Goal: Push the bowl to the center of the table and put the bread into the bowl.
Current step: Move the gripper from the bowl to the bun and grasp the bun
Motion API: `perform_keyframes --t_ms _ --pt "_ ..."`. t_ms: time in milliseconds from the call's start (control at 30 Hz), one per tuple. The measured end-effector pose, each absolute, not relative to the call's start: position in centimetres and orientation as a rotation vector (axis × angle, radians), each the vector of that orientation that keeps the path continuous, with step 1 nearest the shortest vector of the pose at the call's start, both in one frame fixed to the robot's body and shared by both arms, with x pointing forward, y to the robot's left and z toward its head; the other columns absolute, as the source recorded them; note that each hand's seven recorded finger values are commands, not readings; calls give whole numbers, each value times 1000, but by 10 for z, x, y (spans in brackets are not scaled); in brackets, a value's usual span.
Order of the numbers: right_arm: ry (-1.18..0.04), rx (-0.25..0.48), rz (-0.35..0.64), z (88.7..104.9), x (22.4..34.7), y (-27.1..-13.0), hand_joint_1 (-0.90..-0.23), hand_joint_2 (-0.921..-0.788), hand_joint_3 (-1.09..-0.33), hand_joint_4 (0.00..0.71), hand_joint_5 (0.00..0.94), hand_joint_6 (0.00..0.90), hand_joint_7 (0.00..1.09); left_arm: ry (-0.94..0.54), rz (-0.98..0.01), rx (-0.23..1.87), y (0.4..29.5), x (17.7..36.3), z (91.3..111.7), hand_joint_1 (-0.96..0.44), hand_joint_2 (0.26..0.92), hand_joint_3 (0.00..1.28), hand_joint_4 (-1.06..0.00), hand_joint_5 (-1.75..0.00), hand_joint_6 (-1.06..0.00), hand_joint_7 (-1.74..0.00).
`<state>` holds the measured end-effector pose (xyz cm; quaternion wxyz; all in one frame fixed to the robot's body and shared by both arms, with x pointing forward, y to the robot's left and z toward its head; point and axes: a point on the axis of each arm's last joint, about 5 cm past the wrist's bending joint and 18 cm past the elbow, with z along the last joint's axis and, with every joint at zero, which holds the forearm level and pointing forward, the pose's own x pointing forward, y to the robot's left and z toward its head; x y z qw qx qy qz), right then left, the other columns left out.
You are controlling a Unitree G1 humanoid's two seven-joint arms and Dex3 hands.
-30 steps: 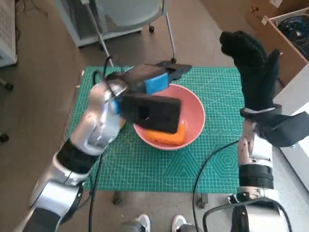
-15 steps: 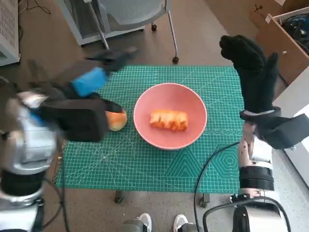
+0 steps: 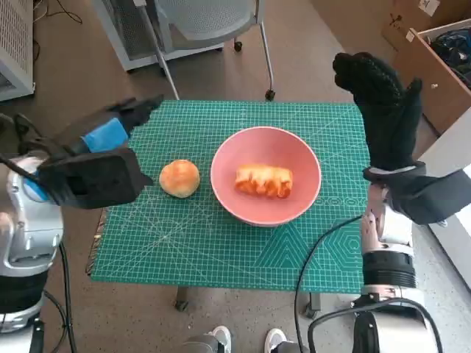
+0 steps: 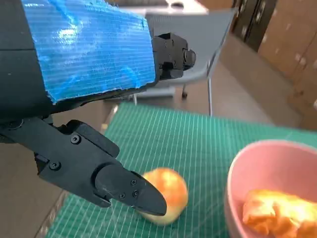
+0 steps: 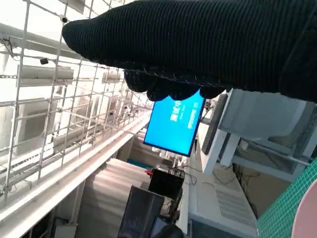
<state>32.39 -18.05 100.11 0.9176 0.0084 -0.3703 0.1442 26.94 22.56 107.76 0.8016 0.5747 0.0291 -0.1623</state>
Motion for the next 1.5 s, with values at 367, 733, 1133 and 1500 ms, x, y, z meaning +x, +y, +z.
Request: perform_keyframes --t_ms 367,733,1133,1500 --pt "-754 33 327 1000 326 -181 -666 -921 -736 211 3 302 35 120 -396 1233 213 276 1059 -418 699 0 1 1 -98 -26" --pt "-753 38 334 1000 327 -182 -654 -921 -739 211 2 302 35 259 -429 1273 199 293 1032 -380 698 0 1 1 -100 -16" --pt "-762 20 328 1003 326 -182 -656 -921 -758 211 1 302 34 401 -391 1321 188 316 1013 -338 693 0 1 1 -107 -12" --pt "-764 -5 318 1004 325 -186 -666 -921 -834 212 1 302 34 547 -336 1349 190 331 994 -275 689 0 1 1 -126 -15"
